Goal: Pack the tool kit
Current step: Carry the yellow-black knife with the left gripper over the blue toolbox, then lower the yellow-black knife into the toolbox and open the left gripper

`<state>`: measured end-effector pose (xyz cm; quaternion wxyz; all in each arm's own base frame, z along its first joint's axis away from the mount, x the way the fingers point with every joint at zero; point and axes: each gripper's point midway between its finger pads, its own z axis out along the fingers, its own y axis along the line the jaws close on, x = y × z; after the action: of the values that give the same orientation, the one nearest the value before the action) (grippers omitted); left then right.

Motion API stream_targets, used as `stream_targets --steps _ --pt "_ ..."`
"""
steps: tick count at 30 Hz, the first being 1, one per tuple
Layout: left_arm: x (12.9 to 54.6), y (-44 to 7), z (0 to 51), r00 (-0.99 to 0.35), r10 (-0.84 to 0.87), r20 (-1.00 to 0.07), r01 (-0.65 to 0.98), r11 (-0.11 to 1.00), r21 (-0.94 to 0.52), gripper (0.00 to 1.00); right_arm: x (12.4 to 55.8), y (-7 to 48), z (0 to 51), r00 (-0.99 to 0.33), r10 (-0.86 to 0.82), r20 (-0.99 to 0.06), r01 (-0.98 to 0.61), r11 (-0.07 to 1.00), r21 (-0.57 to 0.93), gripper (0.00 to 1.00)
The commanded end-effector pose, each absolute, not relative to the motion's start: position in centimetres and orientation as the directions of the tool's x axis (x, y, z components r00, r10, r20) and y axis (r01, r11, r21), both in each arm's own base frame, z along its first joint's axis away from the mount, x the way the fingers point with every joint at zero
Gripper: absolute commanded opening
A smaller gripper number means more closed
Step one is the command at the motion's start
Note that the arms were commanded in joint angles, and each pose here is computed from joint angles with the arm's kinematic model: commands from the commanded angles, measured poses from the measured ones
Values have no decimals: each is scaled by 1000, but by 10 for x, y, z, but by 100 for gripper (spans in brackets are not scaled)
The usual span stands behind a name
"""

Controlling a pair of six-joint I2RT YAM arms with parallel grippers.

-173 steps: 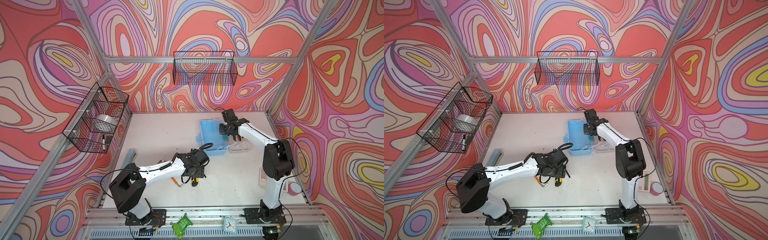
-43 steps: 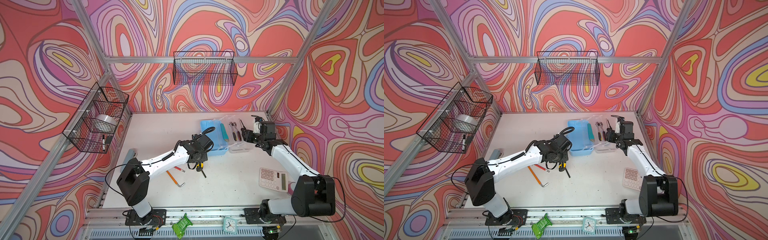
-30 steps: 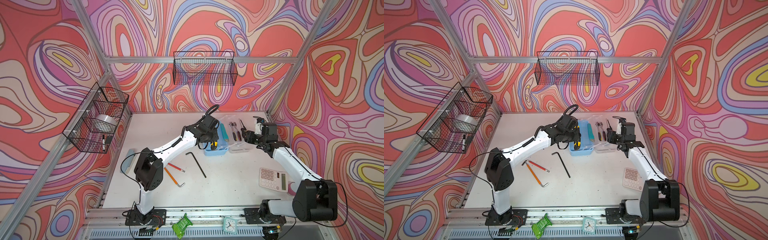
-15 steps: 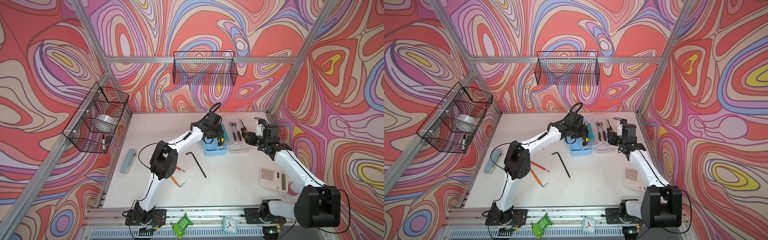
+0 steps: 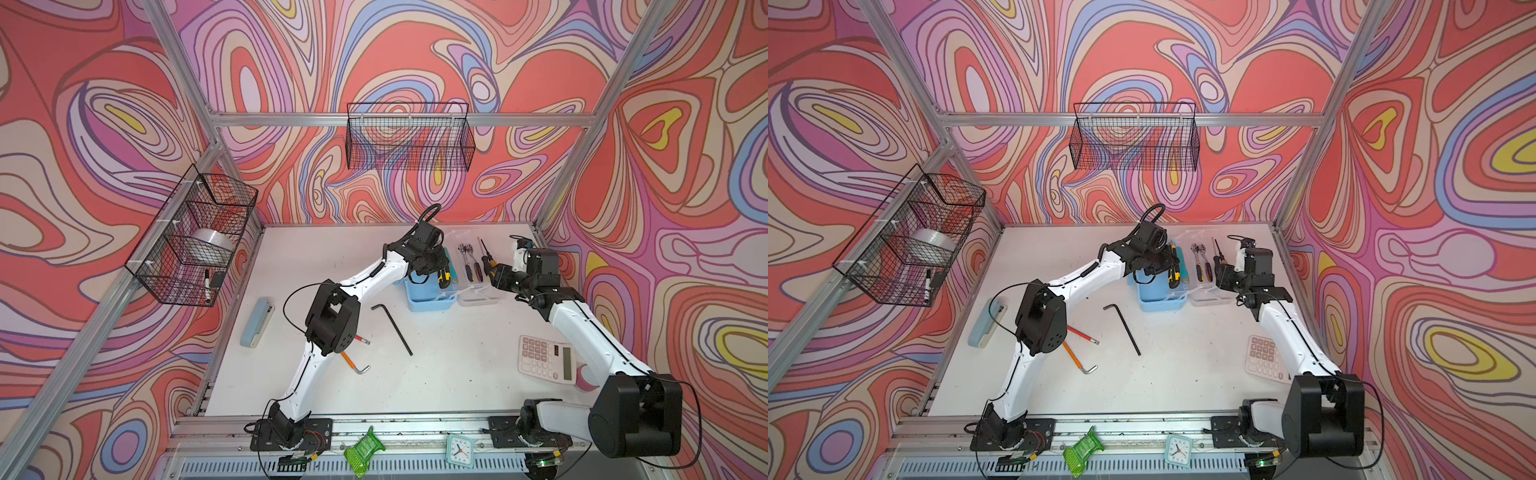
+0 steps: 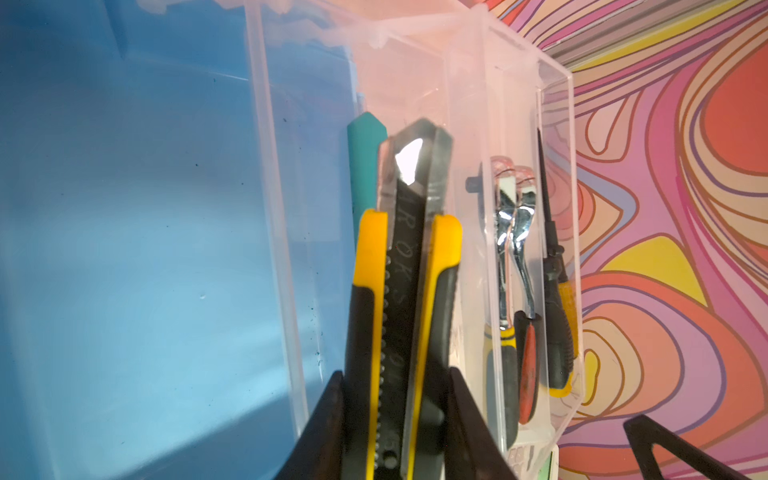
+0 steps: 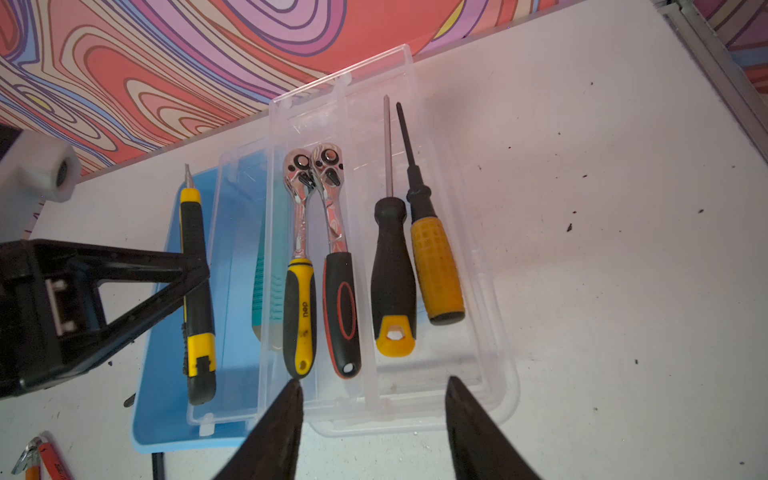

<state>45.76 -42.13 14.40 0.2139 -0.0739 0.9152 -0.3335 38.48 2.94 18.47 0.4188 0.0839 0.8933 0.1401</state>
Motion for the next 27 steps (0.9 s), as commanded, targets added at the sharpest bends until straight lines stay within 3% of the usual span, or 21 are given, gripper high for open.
stream_targets --steps 1,6,11,15,24,27 --pt "469 -422 144 -892 -305 -335 -15 759 -651 16 380 25 183 -636 278 -720 51 946 320 56" --pt "467 -421 137 -901 -296 -318 -30 773 -634 21 379 25 183 -636 273 -722 52 948 313 56" --pt "465 -415 140 -897 -301 -325 -41 786 -616 46 378 25 185 -634 274 -723 51 948 314 56" --pt "465 -413 149 -891 -305 -336 -35 785 -618 57 378 24 185 -634 277 -723 54 947 315 56" --pt "461 -407 169 -878 -315 -362 -17 774 -633 67 374 29 192 -634 257 -730 22 949 316 59" --pt "456 -402 174 -872 -310 -380 -1 776 -631 76 373 34 192 -639 253 -727 -2 944 330 61"
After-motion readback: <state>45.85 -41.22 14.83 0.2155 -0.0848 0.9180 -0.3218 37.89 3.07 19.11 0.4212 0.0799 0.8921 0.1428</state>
